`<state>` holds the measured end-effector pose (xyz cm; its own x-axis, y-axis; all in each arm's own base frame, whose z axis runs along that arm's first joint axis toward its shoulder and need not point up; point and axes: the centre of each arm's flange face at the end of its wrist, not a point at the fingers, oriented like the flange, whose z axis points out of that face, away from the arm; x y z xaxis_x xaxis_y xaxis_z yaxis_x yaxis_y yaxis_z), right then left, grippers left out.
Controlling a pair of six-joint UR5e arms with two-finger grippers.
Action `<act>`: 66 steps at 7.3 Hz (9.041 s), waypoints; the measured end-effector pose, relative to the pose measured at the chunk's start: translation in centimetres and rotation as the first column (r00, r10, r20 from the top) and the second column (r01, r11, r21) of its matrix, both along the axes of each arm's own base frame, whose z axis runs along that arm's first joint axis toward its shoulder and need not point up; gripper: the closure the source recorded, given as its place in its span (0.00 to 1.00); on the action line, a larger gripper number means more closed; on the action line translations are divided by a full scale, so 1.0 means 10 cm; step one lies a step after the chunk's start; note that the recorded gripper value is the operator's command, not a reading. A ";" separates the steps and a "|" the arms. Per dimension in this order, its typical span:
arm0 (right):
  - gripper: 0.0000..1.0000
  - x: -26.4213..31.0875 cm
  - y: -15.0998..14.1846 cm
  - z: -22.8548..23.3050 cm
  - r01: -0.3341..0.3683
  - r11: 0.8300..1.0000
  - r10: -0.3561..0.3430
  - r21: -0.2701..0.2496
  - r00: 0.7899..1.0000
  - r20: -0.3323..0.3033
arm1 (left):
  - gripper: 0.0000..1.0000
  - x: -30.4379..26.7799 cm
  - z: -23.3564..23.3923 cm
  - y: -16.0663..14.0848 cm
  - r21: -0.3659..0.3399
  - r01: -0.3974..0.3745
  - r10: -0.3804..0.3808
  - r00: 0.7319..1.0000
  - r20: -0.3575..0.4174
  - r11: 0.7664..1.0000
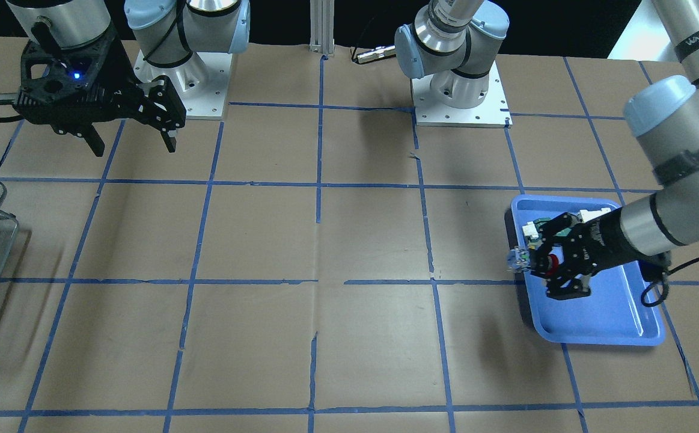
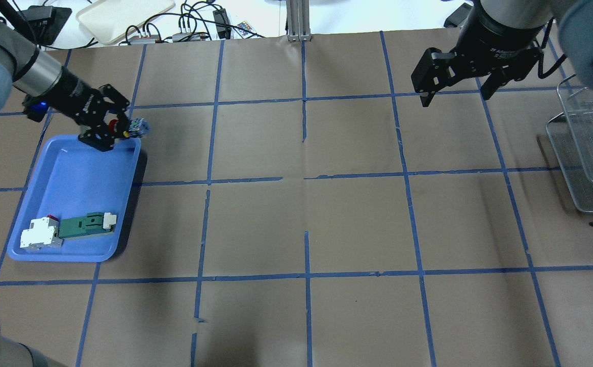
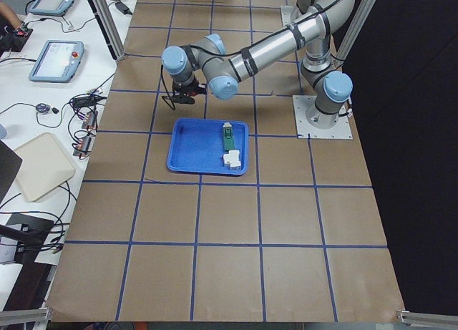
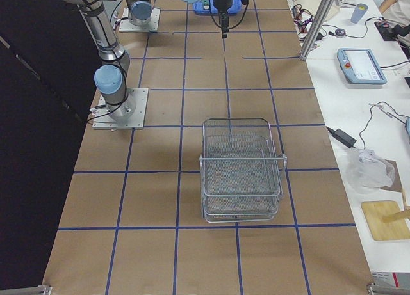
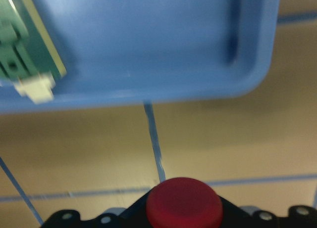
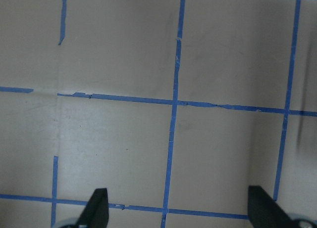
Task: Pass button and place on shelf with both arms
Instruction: 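Lift the red push button and carry it toward the right gripper, then close the right gripper on the button's base below the left gripper, then open and withdraw the left gripper while the right gripper carries the button away, then lower the button into the mesh basket and open the right gripper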
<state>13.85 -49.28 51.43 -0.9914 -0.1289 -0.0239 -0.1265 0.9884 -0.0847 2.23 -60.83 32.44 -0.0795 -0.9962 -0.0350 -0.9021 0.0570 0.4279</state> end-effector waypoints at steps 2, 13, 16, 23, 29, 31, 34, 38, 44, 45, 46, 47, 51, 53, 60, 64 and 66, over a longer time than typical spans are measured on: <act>0.00 0.04 0.00 0.03 -0.159 0.987 0.160 -0.015 0.987 0.025 | 1.00 -1.10 0.28 0.07 0.038 -0.062 0.065 0.995 -0.073 0.997; 0.00 0.81 -0.15 -0.21 -0.980 0.156 0.974 -0.122 0.173 -0.143 | 1.00 -3.61 0.75 0.75 0.032 -0.180 0.182 0.978 -0.099 0.983; 0.00 0.95 -0.18 -0.32 -0.991 0.065 0.985 -0.115 0.082 -0.149 | 1.00 -3.76 0.88 0.87 0.037 -0.182 0.185 0.975 -0.127 0.983; 0.00 0.94 -0.11 -0.35 -0.985 0.100 0.991 -0.139 0.112 -0.079 | 1.00 -3.76 0.99 0.91 0.027 -0.188 0.190 0.972 -0.141 0.982; 0.25 0.96 -0.14 -0.31 -0.965 0.106 0.990 -0.241 0.124 -0.061 | 1.00 -3.73 1.05 0.93 0.017 -0.192 0.192 0.970 -0.146 0.981; 0.60 0.95 -0.11 -0.28 -0.967 0.102 0.991 -0.236 0.119 -0.063 | 1.00 -3.73 1.06 0.93 0.016 -0.192 0.192 0.970 -0.147 0.981; 0.87 0.94 -0.10 -0.26 -0.968 0.092 0.991 -0.231 0.111 -0.070 | 1.00 -3.73 1.07 0.93 0.015 -0.192 0.192 0.970 -0.148 0.981; 0.89 0.94 -0.10 -0.25 -0.970 0.076 0.992 -0.232 0.097 -0.080 | 0.11 -3.70 1.13 0.94 0.008 -0.205 0.204 0.968 -0.143 0.979; 0.91 0.89 -0.10 -0.23 -0.975 0.073 0.991 -0.209 0.093 -0.092 | 0.09 -3.30 1.15 0.76 -0.036 -0.210 0.203 0.969 -0.139 0.977; 0.93 0.77 -0.13 -0.19 -0.980 0.074 0.989 -0.184 0.095 -0.112 | 0.08 -2.98 1.14 0.63 -0.095 -0.165 0.152 0.979 -0.133 0.982; 0.96 0.51 -0.20 -0.14 -0.982 0.097 0.984 -0.163 0.119 -0.134 | 0.03 -2.61 1.11 0.50 -0.154 -0.105 0.089 0.990 -0.110 0.982; 1.00 0.19 -0.27 -0.09 -0.978 0.142 0.975 -0.153 0.164 -0.147 | 0.01 -2.25 1.08 0.43 -0.199 -0.020 0.008 0.998 -0.057 0.980; 1.00 -1.44 -0.37 -0.16 -0.953 0.276 0.952 -0.122 0.289 -0.099 | 0.00 -1.13 1.29 0.66 -0.200 0.621 -0.542 0.770 0.337 0.758; 1.00 -2.79 -0.39 -0.51 -0.957 0.259 0.961 -0.131 0.269 -0.068 | 0.00 -0.93 1.62 1.00 -0.106 0.830 -0.737 0.538 0.410 0.547; 0.01 -4.40 -0.56 -1.61 -0.956 0.256 0.964 -0.146 0.263 -0.031 | 0.00 -0.89 1.59 1.57 0.030 0.980 -0.922 0.176 0.345 0.199; 0.00 -4.47 -0.52 -1.59 -0.952 0.272 0.960 -0.137 0.279 -0.032 | 0.00 -1.09 1.65 1.68 -0.044 0.988 -0.924 0.151 0.351 0.145; 0.00 -4.16 -0.33 -1.17 -0.931 0.334 0.941 -0.146 0.338 -0.001 | 0.00 -1.25 1.64 1.72 -0.039 0.994 -0.930 0.107 0.352 0.099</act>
<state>-27.74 -52.55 39.76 -0.2117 -0.9773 -0.0040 -0.9514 0.2070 -0.2278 -10.23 -43.67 48.86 -0.9991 -0.0372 -0.0218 -0.0389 0.9960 0.0800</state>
